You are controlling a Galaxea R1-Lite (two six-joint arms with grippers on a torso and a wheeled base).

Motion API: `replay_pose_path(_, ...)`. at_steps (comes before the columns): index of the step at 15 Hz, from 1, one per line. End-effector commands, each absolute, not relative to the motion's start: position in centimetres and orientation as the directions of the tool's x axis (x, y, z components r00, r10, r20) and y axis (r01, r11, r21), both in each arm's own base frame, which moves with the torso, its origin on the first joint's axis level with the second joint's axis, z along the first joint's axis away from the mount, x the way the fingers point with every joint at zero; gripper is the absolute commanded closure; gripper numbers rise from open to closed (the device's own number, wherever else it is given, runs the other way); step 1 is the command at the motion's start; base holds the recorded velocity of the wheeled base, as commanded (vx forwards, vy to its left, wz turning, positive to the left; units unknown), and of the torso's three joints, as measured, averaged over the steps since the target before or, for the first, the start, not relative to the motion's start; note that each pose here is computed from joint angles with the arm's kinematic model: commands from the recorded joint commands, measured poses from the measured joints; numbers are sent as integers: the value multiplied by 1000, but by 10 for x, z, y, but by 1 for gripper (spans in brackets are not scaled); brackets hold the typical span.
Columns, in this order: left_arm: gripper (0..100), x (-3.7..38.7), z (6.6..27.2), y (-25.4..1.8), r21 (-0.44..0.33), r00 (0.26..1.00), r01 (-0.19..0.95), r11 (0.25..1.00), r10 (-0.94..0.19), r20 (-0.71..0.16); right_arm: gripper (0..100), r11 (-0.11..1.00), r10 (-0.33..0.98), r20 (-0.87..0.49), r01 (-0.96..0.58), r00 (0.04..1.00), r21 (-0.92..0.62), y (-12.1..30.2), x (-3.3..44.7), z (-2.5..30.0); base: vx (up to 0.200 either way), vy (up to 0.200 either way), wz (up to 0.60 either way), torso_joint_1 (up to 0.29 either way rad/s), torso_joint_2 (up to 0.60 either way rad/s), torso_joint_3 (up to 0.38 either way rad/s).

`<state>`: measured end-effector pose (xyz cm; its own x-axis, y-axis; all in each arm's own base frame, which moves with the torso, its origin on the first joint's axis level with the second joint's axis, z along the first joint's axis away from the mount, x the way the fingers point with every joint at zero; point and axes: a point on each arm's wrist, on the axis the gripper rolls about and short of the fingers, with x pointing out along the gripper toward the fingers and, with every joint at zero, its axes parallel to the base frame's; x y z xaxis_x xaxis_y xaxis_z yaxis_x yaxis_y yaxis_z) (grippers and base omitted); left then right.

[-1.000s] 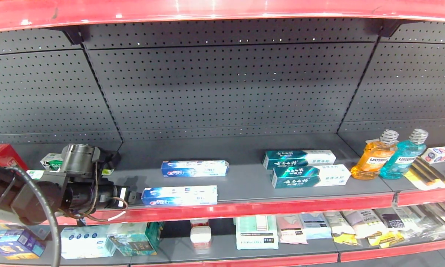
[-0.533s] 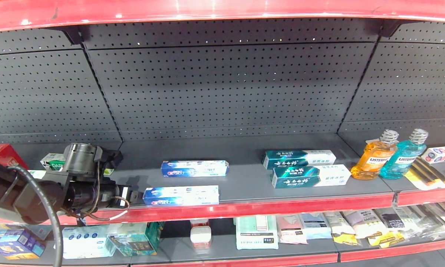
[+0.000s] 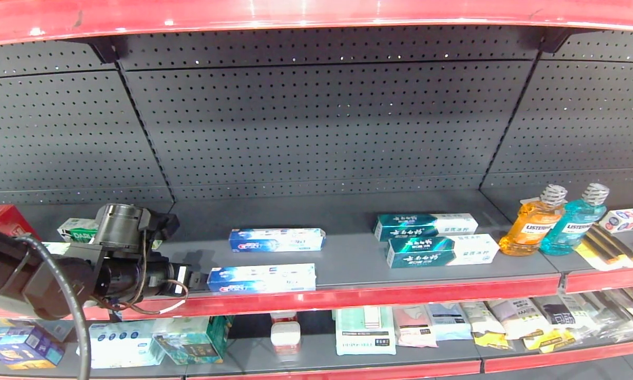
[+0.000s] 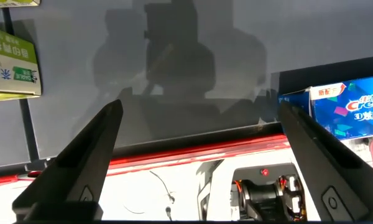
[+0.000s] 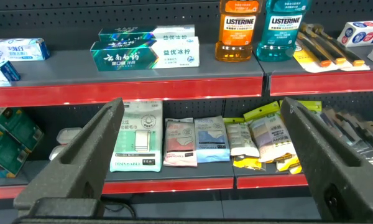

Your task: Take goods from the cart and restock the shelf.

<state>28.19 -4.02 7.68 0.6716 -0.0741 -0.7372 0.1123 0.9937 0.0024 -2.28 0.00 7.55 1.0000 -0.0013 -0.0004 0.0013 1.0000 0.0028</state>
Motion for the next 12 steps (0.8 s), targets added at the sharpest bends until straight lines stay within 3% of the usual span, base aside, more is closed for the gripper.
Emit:
replay_pose_path(1, 0, 282, 78, -40, 2, 674, 113, 994, -75, -735, 0, 1000, -2, 0, 2, 1000, 3, 0, -23, 75, 0, 0, 0, 0, 0, 0)
replay_pose_path(7, 0, 279, 87, -34, 4, 698, 91, 996, -61, -713, 0, 1000, 0, 0, 0, 1000, 3, 0, -23, 75, 0, 0, 0, 0, 0, 0)
replay_pose_path(10, 0, 269, 110, -23, 10, 753, 64, 998, -42, -656, 0, 1000, 0, 0, 0, 1000, 3, 0, -23, 75, 0, 0, 0, 0, 0, 0)
replay_pose_path(12, 0, 240, 135, -12, 31, 810, 45, 999, -18, -586, 0, 1000, -2, 0, 2, 1000, 3, 0, -23, 75, 0, 0, 0, 0, 0, 0)
